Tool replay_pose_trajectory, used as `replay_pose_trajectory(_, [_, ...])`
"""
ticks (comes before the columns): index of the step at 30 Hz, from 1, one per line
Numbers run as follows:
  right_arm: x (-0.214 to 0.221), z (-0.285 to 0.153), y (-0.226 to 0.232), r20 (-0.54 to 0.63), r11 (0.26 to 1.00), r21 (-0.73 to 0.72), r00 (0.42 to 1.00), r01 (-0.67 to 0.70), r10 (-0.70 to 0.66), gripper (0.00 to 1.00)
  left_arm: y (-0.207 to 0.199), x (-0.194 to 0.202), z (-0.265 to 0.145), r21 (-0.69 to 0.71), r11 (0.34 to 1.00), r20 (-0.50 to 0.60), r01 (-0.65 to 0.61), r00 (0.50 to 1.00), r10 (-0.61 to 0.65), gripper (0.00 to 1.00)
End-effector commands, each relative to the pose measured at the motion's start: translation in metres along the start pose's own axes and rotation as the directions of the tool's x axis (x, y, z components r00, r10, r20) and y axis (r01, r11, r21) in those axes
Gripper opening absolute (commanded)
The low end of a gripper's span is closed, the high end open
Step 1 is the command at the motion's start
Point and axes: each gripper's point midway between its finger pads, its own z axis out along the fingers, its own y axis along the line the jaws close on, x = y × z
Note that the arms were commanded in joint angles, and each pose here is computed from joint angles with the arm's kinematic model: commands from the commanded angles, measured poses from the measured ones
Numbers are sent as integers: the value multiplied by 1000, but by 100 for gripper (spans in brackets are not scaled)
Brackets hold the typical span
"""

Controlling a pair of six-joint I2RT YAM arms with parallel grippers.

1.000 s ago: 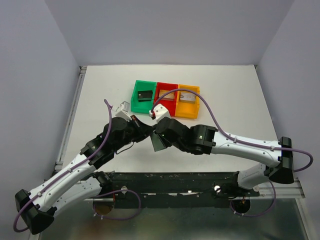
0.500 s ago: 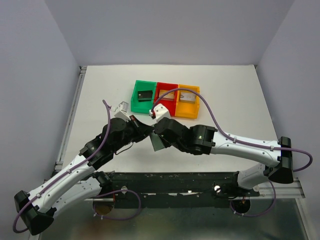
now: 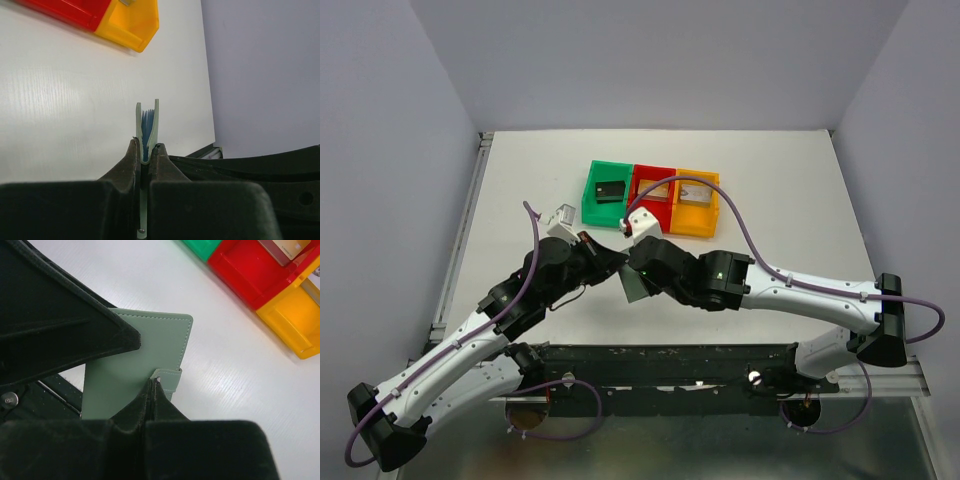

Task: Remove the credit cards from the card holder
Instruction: Open the card holder.

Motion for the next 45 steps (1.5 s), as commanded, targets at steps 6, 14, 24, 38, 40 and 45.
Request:
replay_pose_trajectory(6, [18, -10, -43, -60, 985, 167, 997, 49, -40, 1, -13, -8, -9, 51, 999, 35, 17, 999, -19, 0])
replay_pose_trajectory(14, [18, -13, -47, -55, 985, 169, 998, 36, -27, 1, -11, -10, -9, 39, 999, 43, 11, 999, -13, 0])
replay_pose_trajectory(24, [8, -39, -58, 34, 989, 58, 990, -139, 137, 26, -2, -11, -5, 48, 988, 72, -144, 987, 140, 0])
replay_pose_trajectory(38, [-29, -87, -13, 231, 903, -405, 940, -142, 251, 73, -61, 9, -14, 507, 790, 167, -345, 938, 303, 0])
replay_pose_trajectory(40, [-26, -85, -16, 225, 911, -386, 944, -142, 242, 73, -68, 11, -18, 545, 756, 165, -362, 931, 327, 0])
replay_pose_trajectory(45, [-9, -77, -29, 197, 934, -316, 952, -166, 235, 70, -80, 10, -27, 609, 694, 170, -383, 918, 357, 0])
